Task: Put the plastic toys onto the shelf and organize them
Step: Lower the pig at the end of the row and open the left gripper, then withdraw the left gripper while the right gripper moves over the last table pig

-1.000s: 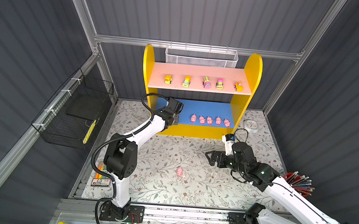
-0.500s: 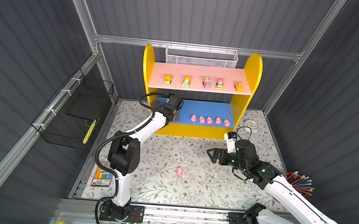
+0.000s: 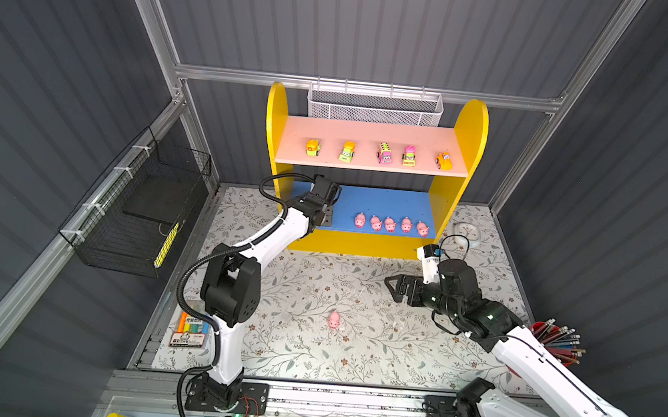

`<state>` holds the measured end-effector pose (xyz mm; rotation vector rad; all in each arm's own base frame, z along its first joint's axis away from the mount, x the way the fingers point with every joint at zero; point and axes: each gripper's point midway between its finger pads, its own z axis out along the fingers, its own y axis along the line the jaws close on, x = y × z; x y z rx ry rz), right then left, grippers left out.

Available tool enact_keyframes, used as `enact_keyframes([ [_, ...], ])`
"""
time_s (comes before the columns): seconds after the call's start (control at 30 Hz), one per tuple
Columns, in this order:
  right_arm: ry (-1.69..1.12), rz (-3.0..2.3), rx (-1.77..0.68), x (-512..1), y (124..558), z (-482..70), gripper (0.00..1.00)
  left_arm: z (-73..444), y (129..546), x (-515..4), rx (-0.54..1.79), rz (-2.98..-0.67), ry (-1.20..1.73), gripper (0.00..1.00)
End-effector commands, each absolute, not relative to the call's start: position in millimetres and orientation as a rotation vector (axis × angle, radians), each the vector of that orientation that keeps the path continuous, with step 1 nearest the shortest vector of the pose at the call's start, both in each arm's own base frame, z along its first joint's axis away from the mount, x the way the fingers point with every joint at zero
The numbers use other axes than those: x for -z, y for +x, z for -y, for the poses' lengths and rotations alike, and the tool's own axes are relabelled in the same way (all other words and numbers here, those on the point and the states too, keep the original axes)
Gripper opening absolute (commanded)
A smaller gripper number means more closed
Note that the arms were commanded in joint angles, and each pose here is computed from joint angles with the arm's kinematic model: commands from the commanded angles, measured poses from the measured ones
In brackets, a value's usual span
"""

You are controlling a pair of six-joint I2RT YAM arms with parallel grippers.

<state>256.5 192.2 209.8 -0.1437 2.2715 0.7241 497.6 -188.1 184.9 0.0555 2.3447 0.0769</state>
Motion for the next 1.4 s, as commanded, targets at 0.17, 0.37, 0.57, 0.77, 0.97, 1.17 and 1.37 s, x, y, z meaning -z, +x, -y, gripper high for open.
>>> enact_keyframes([
  [0.17, -0.147, -2.259, -0.728, -216.4, 258.1, -192.6, 0.99, 186.6, 497.5, -186.6, -0.054, -2.349, 0.074, 0.72],
  [0.37, -0.149, -2.261, -0.737, -217.1, 255.7, -192.7, 0.99, 191.4, 487.9, -197.8, 0.014, -2.329, 0.075, 0.77],
  [0.57, -0.141, -2.253, -0.745, -220.0, 253.5, -191.0, 0.99, 198.6, 472.2, -213.3, 0.039, -2.298, 0.096, 0.79],
  [0.77, -0.128, -2.272, -0.753, -217.4, 246.2, -188.2, 0.99, 205.5, 450.5, -228.4, 0.082, -2.274, 0.105, 0.80],
  [0.97, -0.137, -2.286, -0.729, -213.6, 237.6, -194.0, 0.99, 207.2, 414.8, -239.6, 0.130, -2.260, 0.104, 0.81],
  [1.17, -0.165, -2.312, -0.702, -200.0, 223.5, -214.1, 0.99, 187.4, 351.0, -224.7, 0.157, -2.310, 0.061, 0.80],
  [1.37, -0.184, -2.374, -0.662, -169.2, 209.0, -250.9, 0.99, 144.0, 274.4, -189.7, 0.170, -2.382, -0.040, 0.80],
])
